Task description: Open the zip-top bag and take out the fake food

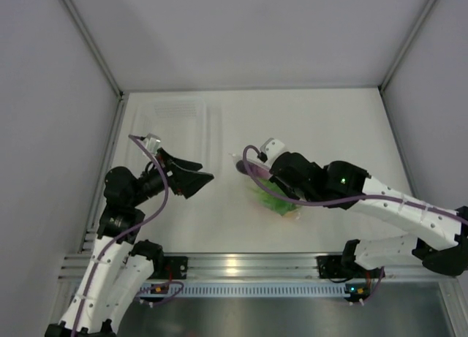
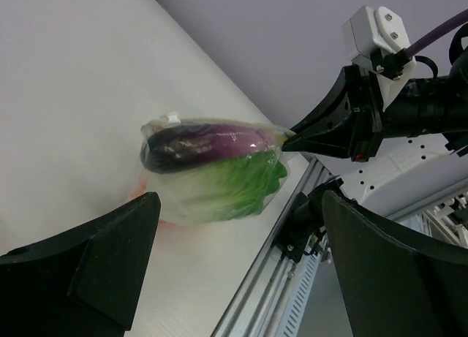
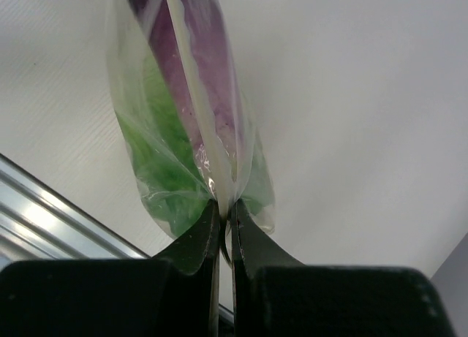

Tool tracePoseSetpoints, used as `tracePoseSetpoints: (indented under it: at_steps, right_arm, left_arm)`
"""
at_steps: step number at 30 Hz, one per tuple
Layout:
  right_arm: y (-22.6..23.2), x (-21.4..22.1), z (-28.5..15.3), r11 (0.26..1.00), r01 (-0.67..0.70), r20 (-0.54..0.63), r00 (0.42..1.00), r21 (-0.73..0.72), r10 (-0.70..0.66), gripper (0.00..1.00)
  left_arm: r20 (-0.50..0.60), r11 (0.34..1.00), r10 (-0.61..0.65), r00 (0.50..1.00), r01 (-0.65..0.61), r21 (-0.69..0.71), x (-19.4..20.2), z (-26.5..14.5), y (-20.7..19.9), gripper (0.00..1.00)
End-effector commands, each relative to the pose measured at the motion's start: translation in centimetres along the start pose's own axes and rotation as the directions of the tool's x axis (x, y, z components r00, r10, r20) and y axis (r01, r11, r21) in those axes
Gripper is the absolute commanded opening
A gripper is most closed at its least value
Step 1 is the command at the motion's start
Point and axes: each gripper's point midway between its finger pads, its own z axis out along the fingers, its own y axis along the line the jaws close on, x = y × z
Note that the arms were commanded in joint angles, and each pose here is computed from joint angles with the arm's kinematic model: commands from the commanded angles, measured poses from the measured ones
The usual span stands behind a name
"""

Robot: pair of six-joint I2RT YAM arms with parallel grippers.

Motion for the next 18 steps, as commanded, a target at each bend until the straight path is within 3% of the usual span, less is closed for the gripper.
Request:
tracePoseSetpoints:
  at_steps: [1,7,11,18]
  right_arm:
    - [-0.6,-1.8,-3.0,0.999,-0.009,0.089,0.996,-0.049,0.013,0.00]
    - [-0.7,-3.6,-5.7,0.992,-0.035,0.191,0.980,-0.125,0.058,0.00]
    - [-0.9,-3.6,-6.9,0.988,-0.045,0.216,0.973,-0.149,0.077,0.00]
    - [-0.4,-4.1,-10.1,0.962,-0.037,0.286,0.951,-0.270,0.117,0.00]
  left_arm:
    - [0.138,0.983,0.148,0.979,-0.161,0.086,-2.6,0.3,-2.0,0.98]
    - [0.287,0.946,0.233,0.929,-0.284,0.153,-3.1,0.8,-2.3,0.98]
    - [0.252,0.898,0.336,0.907,-0.390,0.206,-1.6,2.0,-3.0,0.98]
    - [0.258,0.834,0.478,0.840,-0.526,0.165,-0.8,3.6,-1.8,0.96]
